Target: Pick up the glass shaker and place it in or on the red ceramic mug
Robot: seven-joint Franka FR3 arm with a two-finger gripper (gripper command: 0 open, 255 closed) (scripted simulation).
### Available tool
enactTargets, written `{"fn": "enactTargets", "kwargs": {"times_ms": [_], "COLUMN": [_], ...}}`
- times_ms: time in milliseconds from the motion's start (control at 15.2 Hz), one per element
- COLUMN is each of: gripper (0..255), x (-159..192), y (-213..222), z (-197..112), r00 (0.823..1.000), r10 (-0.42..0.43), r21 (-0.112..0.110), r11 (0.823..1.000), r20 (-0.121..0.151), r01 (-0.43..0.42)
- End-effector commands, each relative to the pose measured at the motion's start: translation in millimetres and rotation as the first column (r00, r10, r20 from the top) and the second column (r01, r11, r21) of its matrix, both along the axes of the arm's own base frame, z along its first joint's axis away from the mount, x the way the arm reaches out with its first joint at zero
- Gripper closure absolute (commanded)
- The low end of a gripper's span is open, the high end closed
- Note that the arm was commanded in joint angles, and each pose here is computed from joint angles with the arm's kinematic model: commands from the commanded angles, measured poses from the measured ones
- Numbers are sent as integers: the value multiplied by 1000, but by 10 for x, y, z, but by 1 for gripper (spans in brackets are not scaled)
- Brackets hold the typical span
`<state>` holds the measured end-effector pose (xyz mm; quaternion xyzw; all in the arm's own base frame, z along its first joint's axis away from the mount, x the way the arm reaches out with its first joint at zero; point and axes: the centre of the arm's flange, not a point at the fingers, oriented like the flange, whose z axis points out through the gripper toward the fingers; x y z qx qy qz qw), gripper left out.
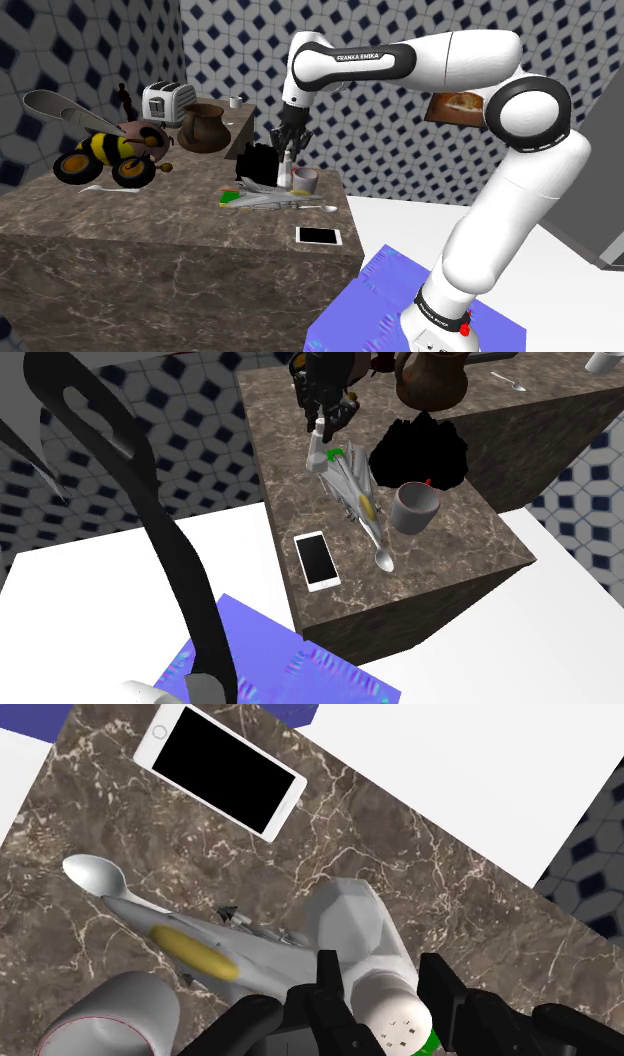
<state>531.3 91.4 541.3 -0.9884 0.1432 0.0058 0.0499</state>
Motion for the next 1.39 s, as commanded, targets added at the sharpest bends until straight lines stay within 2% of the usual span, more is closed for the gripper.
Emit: {"fn": "enactTargets", "kwargs": {"times_ms": [0, 1122, 1320], "gripper": [255, 255, 255], "x": [107, 1116, 1147], "y": [-250, -2234, -2296], "z": [44, 330, 233], "r00": [1000, 1000, 1000], "r10": [1, 1, 1], "r21": [0, 0, 0], "r11": [1000, 1000, 1000], "r20": [0, 0, 0], "r01": [-1, -1, -1]}}
